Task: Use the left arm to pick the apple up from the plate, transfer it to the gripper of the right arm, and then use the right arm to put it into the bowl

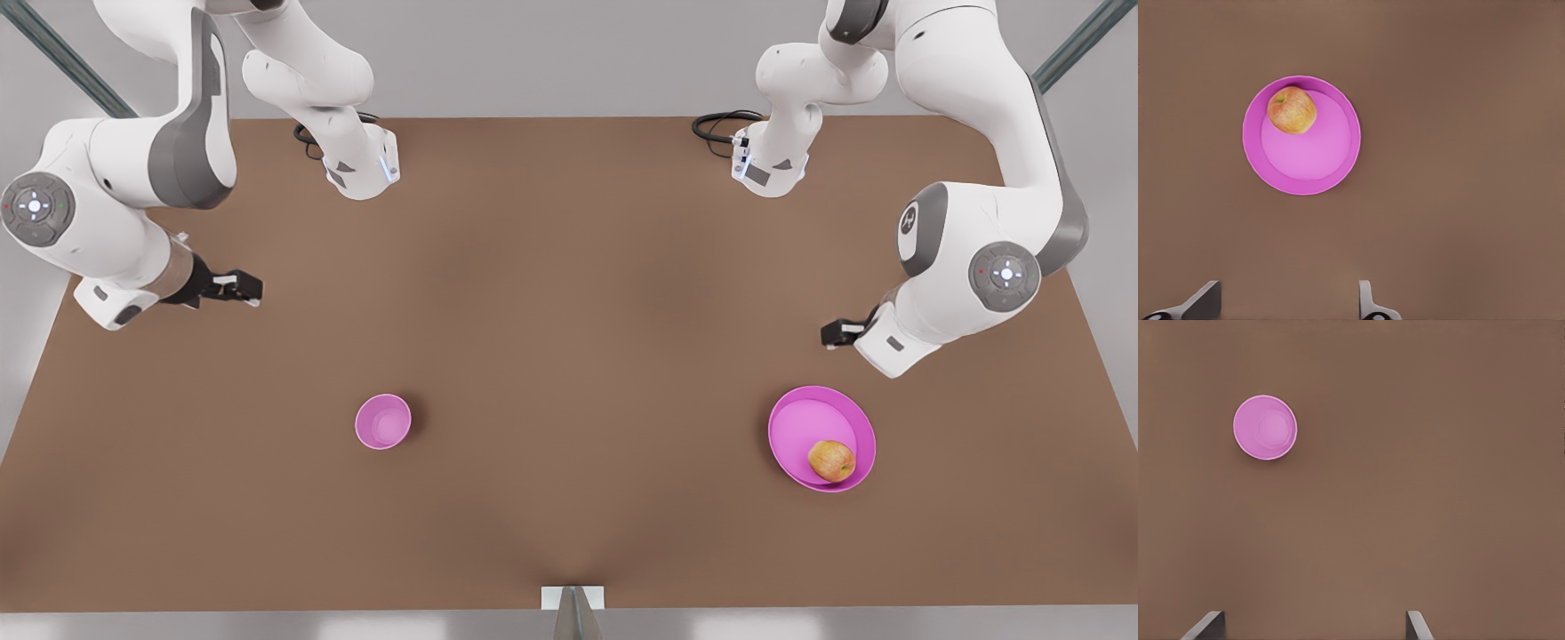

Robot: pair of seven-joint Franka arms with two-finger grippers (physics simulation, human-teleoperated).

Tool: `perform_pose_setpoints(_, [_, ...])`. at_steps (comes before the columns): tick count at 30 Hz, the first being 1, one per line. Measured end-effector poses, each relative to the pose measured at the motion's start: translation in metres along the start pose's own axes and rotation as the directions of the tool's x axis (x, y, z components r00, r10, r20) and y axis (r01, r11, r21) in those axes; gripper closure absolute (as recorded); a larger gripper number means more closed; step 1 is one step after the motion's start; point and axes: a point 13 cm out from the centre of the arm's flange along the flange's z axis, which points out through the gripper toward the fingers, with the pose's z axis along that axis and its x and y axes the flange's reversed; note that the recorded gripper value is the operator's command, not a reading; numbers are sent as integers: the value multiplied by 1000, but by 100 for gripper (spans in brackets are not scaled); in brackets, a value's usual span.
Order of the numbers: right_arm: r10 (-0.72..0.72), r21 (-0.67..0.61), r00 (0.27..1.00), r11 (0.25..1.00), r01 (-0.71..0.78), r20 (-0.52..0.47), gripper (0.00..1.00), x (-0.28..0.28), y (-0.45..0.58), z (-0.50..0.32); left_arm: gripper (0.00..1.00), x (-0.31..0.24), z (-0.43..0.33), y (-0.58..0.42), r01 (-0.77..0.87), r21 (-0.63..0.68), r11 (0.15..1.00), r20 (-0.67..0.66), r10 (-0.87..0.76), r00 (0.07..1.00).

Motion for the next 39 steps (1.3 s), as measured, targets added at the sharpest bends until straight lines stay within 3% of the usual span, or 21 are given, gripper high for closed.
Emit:
perform_pose_setpoints(3, [6, 0, 1000, 1000, -6, 13, 0, -4, -4, 1, 0, -8, 10, 1, 14, -3, 1000, 1, -14, 1000])
perform_pose_setpoints(7, [11, -1, 1000, 1000, -11, 23, 0, -7, -9, 3, 0, -71, 161, 6, 70, -8, 998, -70, -70, 995])
perform_pose_setpoints(11, [13, 0, 1000, 1000, -13, 22, 0, -9, -12, 7, 0, -114, 242, 33, 195, 30, 980, 9, -195, 981])
perform_pose_setpoints(21, [3, 7, 1000, 1000, -3, 19, 0, -11, -12, 15, 0, -130, 274, 48, 377, 87, 922, 124, -386, 914])
perform_pose_setpoints(39, [8, 7, 1000, 1000, -8, 9, 0, -11, -21, 29, 0, -140, 304, 64, 552, 126, 824, 162, -566, 808])
